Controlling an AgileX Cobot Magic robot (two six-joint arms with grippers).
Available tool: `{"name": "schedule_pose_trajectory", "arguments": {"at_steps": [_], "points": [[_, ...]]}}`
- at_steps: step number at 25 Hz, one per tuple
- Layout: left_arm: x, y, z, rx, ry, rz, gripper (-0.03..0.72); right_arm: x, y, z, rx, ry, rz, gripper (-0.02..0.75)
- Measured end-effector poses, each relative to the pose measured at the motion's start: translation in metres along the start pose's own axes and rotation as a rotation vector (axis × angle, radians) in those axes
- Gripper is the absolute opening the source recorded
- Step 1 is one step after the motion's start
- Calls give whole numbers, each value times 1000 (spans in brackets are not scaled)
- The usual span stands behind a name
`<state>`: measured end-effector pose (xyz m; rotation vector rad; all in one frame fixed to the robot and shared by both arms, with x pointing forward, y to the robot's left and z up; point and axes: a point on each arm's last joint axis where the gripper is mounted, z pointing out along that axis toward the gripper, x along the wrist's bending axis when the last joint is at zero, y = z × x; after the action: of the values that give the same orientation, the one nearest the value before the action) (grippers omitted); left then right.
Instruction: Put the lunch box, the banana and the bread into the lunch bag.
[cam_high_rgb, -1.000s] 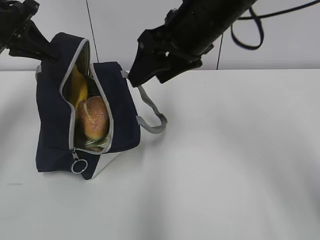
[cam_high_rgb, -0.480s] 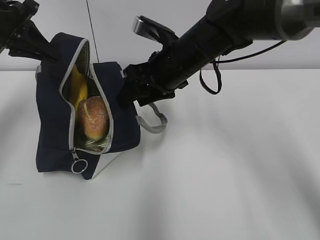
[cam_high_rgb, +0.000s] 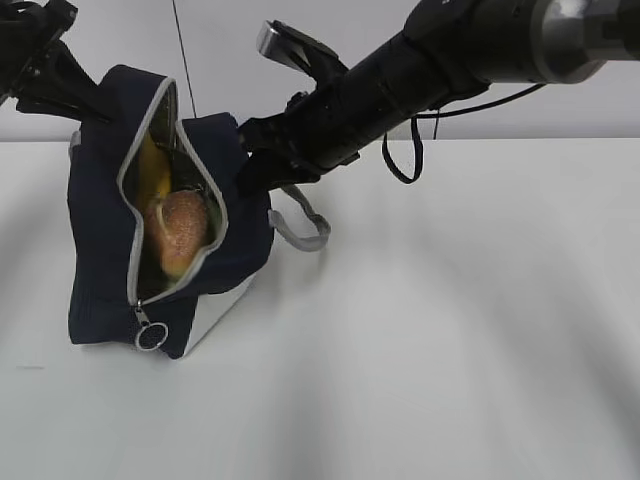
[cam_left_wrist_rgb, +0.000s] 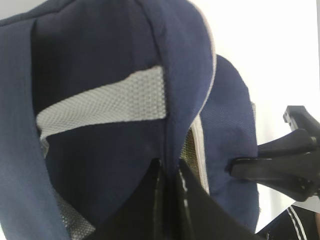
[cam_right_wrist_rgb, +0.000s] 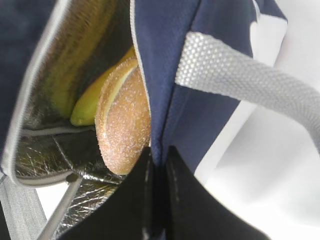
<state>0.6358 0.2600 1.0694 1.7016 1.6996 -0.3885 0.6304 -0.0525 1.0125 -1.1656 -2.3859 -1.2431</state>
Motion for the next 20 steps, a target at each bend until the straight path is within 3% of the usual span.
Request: {"name": "schedule_pose_trajectory", "arguments": {"at_steps": [5,10,20], "points": [[-3,1,0,-9,-36,-13,-15,9,16,-13,4,57,-50,8],[-19,0,8,-5,-102,-10,-15,7,30,-40,19,90,-69,6],[-81,-17,47,50,-240,79,-15,-13,32,-133,34,-72,-30,6]]}}
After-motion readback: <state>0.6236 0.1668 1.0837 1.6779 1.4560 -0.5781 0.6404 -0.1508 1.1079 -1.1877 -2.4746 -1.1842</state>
